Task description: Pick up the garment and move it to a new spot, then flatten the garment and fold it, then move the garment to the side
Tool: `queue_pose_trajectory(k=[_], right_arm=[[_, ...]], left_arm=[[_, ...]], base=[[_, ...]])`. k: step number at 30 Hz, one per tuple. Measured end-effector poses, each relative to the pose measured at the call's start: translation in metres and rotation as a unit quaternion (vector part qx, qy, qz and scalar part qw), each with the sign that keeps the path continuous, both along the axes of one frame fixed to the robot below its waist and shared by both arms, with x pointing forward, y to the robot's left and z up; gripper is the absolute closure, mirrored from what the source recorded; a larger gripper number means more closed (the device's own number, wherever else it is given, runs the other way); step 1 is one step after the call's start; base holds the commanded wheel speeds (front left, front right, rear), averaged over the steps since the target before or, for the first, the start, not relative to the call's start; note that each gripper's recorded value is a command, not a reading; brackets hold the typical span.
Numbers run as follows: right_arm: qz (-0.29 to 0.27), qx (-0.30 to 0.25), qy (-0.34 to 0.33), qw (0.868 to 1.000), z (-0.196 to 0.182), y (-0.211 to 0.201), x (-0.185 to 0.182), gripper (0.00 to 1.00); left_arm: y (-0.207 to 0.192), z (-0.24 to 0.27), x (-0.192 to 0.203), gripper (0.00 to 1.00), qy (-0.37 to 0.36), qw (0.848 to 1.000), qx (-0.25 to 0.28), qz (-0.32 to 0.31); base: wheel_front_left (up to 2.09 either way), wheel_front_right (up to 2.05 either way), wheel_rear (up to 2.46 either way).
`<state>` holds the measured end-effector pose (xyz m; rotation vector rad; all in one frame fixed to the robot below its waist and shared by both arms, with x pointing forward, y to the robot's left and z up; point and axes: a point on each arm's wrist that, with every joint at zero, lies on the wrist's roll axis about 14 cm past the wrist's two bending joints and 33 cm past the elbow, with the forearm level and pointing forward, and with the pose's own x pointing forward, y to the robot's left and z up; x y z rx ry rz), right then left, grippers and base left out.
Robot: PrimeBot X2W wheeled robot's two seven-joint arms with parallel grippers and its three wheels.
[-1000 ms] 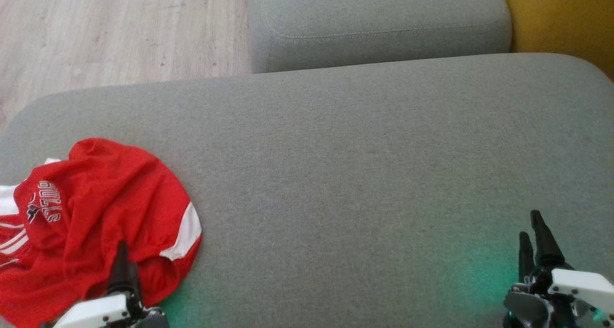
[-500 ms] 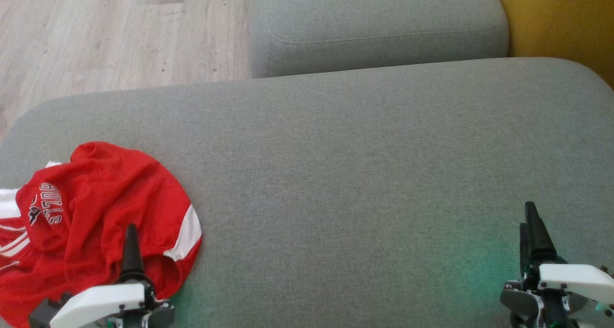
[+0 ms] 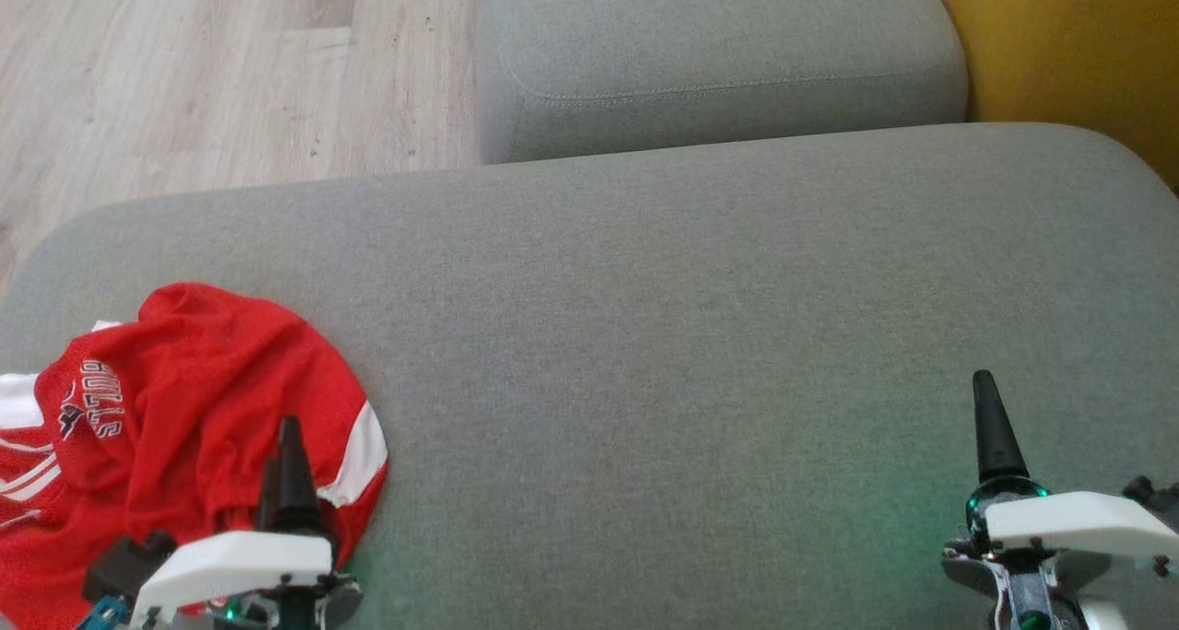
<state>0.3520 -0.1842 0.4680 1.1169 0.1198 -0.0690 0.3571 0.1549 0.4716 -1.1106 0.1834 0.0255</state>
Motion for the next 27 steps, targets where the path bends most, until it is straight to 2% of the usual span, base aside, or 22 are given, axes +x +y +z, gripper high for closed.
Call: queue_pose_trajectory(k=[13,27], right_arm=[[0.011,-0.079,-0.013,0.997,0.006,0.004,-0.006,0.00],[0.015,-0.161,-0.044,0.986,0.021,0.005,-0.008,0.00]], left_arm=[[-0.006,0.004,-0.002,0.00,-0.005,0.995,0.095,-0.014],[-0.011,0.011,-0.007,0.00,-0.022,0.980,0.197,-0.024]], base=[[0.00,0.00,0.00],[0.00,0.00,0.00]])
